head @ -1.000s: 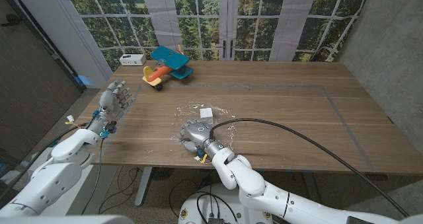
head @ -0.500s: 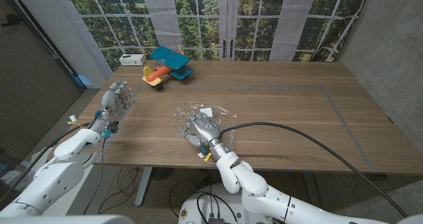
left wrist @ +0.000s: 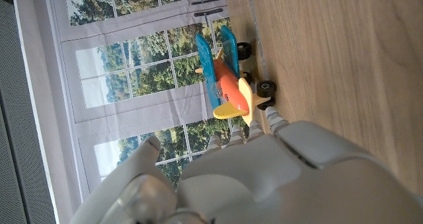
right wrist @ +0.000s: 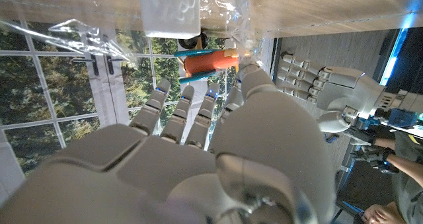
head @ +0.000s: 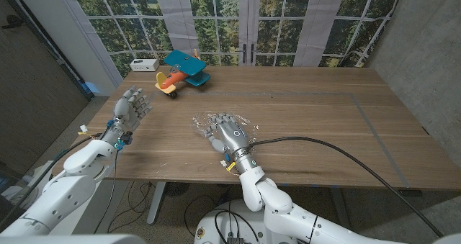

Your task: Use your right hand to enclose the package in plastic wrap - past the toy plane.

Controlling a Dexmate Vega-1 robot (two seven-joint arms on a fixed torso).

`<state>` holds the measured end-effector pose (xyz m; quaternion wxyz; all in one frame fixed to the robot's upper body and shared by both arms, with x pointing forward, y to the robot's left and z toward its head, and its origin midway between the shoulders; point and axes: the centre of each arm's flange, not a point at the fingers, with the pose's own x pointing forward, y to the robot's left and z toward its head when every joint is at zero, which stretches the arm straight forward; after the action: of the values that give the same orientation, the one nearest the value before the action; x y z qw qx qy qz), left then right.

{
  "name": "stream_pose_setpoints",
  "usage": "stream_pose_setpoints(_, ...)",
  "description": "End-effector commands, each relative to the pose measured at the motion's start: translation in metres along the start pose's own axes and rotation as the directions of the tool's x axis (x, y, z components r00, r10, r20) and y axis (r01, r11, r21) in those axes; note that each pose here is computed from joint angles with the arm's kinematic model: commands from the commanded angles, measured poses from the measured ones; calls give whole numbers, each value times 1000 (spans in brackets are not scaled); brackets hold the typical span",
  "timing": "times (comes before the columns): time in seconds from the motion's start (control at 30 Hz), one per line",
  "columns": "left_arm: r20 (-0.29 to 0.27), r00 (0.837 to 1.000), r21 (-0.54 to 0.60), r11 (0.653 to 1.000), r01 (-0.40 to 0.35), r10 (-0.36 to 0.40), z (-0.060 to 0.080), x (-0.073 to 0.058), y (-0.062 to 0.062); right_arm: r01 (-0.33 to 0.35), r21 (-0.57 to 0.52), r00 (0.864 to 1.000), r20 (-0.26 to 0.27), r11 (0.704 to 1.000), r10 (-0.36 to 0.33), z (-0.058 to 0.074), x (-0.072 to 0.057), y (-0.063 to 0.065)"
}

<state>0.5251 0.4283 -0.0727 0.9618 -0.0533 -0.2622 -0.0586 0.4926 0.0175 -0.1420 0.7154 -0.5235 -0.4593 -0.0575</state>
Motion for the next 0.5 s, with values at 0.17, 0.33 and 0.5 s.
stream_pose_setpoints(0.17, 2, 1000, -8, 1000, 12, -12, -3, 10, -4, 141, -10, 987, -77, 990, -141, -14, 18, -10)
stream_pose_setpoints(0.33, 1, 1000, -9, 1000, 15, -15, -4, 13, -5, 158, 2, 983, -93, 987, -158, -16, 25, -13)
stream_pose_setpoints(0.5, 2, 1000, -11, 1000, 23, -23, -4, 17, -5, 163, -4, 980, -112, 987, -162, -19, 32, -14)
